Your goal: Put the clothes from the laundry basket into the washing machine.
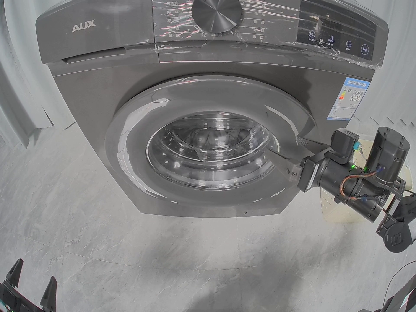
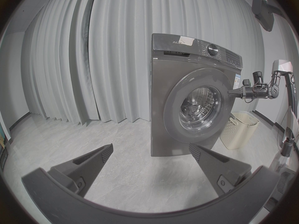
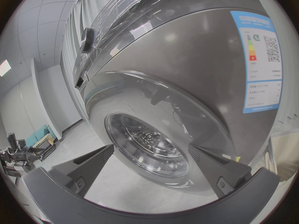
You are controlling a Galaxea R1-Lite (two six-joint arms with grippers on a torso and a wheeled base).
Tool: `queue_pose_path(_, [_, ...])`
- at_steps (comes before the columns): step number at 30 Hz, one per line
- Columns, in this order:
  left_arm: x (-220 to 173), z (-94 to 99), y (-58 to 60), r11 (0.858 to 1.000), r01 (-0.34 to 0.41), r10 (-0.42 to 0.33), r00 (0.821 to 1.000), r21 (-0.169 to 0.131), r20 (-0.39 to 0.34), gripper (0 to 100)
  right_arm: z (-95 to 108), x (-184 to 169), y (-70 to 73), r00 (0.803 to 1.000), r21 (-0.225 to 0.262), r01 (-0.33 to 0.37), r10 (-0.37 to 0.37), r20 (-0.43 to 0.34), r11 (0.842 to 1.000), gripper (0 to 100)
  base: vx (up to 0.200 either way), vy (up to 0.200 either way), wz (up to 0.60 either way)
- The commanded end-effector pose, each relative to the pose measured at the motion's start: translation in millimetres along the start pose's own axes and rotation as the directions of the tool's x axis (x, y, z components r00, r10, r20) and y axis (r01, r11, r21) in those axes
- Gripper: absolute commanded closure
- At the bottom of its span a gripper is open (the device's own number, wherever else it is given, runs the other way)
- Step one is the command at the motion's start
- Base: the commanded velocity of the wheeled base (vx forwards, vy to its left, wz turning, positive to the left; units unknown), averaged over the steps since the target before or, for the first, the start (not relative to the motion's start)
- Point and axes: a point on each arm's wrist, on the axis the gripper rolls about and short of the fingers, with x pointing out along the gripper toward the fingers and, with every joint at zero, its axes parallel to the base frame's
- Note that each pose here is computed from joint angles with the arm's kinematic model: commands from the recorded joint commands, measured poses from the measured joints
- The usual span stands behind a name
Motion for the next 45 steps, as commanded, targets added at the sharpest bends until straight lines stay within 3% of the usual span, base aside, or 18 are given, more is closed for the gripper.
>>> queue_pose_path(1, [0, -5.2, 0.0, 1.000, 0.000, 0.000, 1.000, 0.000, -0.005, 0, -1, -23, 3.3, 0.999, -0.001, -0.027, 0.027, -0.021, 1.000, 0, 0.000, 0.000, 0.00])
queue_pose_path(6, [0, -5.2, 0.0, 1.000, 0.000, 0.000, 1.000, 0.000, -0.005, 0, -4, -80, 18.1, 0.991, 0.002, -0.131, 0.131, -0.032, 0.991, 0, 0.000, 0.000, 0.00])
queue_pose_path(9, [0, -5.2, 0.0, 1.000, 0.001, -0.001, 1.000, 0.000, -0.005, 0, -10, -117, 13.7, 0.991, 0.000, -0.132, 0.132, -0.032, 0.991, 0, 0.000, 0.000, 0.00])
queue_pose_path(12, [0, -5.2, 0.0, 1.000, 0.001, -0.001, 1.000, 0.000, -0.005, 0, -20, -145, 5.4, 0.995, -0.005, -0.093, 0.092, -0.032, 0.996, 0, 0.000, 0.000, 0.00])
queue_pose_path(18, [0, -5.2, 0.0, 1.000, 0.001, -0.001, 1.000, 0.000, -0.005, 0, -29, -198, -14.8, 0.996, -0.017, 0.091, -0.091, 0.010, 0.996, 0, 0.000, 0.000, 0.00])
queue_pose_path(19, [0, -5.2, 0.0, 1.000, 0.001, -0.001, 1.000, 0.000, -0.005, 0, -29, -198, -14.8, 0.996, -0.017, 0.091, -0.091, 0.010, 0.996, 0, 0.000, 0.000, 0.00])
queue_pose_path(20, [0, -5.3, 0.0, 1.000, 0.001, -0.001, 1.000, -0.001, -0.008, 0, -32, -219, -17.4, 0.986, -0.023, 0.164, -0.163, 0.022, 0.986, 0, 0.000, 0.000, 0.00])
queue_pose_path(22, [0, -5.3, 0.0, 1.000, 0.001, -0.001, 1.000, -0.001, -0.008, 0, -38, -239, -17.0, 0.973, -0.051, 0.228, -0.226, 0.039, 0.972, 0, 0.000, 0.000, 0.00])
queue_pose_path(25, [0, -5.3, 0.0, 1.000, 0.001, -0.001, 1.000, -0.001, -0.008, 0, -48, -264, -13.1, 0.950, -0.097, 0.311, -0.307, 0.054, 0.945, 0, 0.000, 0.000, 0.00])
queue_pose_path(28, [0, -5.3, 0.0, 1.000, 0.001, -0.001, 1.000, -0.001, -0.008, 0, -54, -285, -6.0, 0.927, -0.104, 0.373, -0.365, 0.088, 0.922, 0, 0.000, 0.000, 0.00])
queue_pose_path(36, [0, -5.3, 0.0, 1.000, 0.001, -0.001, 1.000, -0.002, -0.008, 0, -71, -295, -3.6, 0.912, -0.092, 0.406, -0.397, 0.104, 0.909, 0, 0.000, 0.000, 0.00])
queue_pose_path(37, [0, -5.3, 0.0, 1.000, 0.001, -0.001, 1.000, -0.001, -0.008, 0, -74, -294, -4.3, 0.908, -0.091, 0.416, -0.408, 0.099, 0.905, 0, 0.000, 0.000, 0.00])
queue_pose_path(41, [0, -5.3, 0.0, 1.000, 0.001, -0.001, 1.000, -0.002, -0.008, 0, -82, -295, -3.9, 0.864, -0.096, 0.502, -0.497, 0.077, 0.859, 0, 0.000, 0.000, 0.00])
queue_pose_path(43, [0, -5.3, 0.0, 1.000, 0.001, -0.001, 1.000, -0.002, -0.008, 0, -90, -298, -1.9, 0.854, -0.099, 0.521, -0.518, 0.058, 0.848, 0, 0.000, 0.000, 0.00])
queue_pose_path(45, [0, -5.3, 0.0, 1.000, 0.001, -0.001, 1.000, -0.001, -0.008, 0, -99, -301, -2.0, 0.851, -0.083, 0.524, -0.526, -0.002, 0.848, 0, 0.000, 0.000, 0.00])
